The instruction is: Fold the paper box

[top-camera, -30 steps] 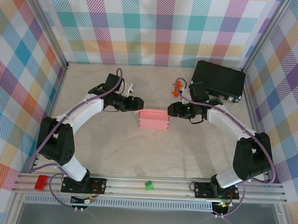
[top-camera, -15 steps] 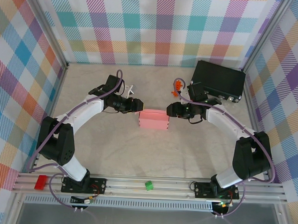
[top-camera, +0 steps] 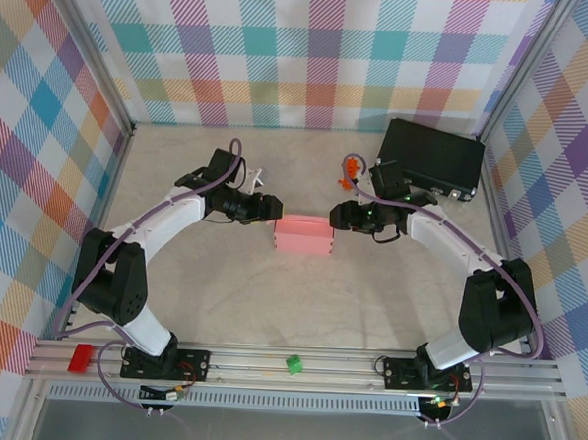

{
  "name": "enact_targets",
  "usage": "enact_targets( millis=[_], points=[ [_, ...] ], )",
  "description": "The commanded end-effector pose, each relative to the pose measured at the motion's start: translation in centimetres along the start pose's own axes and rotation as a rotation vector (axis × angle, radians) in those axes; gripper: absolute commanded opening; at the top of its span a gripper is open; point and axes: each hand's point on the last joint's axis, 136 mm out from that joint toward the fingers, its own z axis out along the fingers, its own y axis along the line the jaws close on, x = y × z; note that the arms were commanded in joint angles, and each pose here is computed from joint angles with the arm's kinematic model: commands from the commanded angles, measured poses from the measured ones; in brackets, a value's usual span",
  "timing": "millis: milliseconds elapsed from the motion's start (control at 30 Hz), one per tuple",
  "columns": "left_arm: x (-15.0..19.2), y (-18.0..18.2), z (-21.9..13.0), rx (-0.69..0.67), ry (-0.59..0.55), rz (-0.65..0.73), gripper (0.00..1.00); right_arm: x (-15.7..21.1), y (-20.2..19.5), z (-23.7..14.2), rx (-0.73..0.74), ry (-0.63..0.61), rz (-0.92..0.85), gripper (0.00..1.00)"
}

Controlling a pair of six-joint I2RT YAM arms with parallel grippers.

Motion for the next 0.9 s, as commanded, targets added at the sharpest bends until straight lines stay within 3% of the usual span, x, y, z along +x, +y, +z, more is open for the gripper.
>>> enact_targets(
  millis=[0,867],
  points=[
    [0.7,0.3,0.1,0.005,0.02,-0.028,0.56,0.0,1.0,-0.3,-0.027,0.02,-0.003,0.52],
    [0.7,-0.6,0.7,0.05,0.028,-0.038,0.44,-0.3,2.6,0.5,-0.087,0.055,0.014,0.53]
  ],
)
